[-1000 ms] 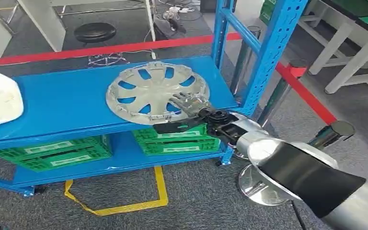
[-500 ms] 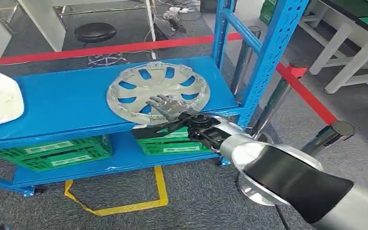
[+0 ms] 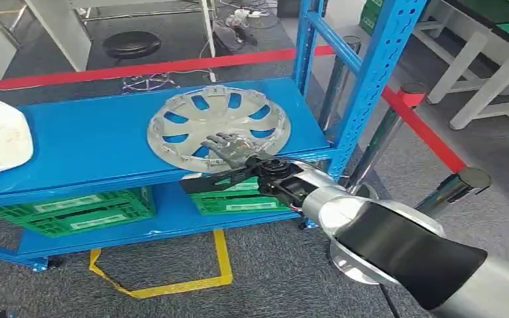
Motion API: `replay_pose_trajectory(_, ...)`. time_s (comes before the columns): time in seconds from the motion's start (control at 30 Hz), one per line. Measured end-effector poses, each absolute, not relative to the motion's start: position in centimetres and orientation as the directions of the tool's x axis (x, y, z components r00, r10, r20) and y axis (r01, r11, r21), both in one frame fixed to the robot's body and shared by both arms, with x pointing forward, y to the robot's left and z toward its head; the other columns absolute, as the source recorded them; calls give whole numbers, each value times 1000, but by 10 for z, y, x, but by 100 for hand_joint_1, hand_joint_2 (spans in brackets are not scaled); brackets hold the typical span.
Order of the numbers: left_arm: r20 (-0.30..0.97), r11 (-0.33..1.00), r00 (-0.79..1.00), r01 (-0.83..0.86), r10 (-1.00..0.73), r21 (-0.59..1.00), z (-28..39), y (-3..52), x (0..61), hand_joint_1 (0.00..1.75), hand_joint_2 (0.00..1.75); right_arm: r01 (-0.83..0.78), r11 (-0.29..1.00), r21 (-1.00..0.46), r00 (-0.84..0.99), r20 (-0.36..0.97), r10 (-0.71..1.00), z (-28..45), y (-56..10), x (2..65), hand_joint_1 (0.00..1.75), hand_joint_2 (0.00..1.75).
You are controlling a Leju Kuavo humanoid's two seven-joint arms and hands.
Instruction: Take the parts from the cabinet and place them on the table.
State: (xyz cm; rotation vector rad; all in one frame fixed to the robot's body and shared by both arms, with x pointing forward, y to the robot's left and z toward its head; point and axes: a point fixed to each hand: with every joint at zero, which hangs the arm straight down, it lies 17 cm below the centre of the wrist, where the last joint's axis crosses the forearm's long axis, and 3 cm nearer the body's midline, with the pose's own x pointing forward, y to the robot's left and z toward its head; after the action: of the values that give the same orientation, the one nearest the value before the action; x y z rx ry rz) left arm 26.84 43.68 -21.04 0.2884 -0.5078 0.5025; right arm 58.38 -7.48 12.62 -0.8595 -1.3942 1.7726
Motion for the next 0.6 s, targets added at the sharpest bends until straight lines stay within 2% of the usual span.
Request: replay_pose_trajectory(0.6,527,842,759,-521,382,141,-211,437,268,0,0,-215,-164,-963,-469,-46,882,107,-92,583,0,175)
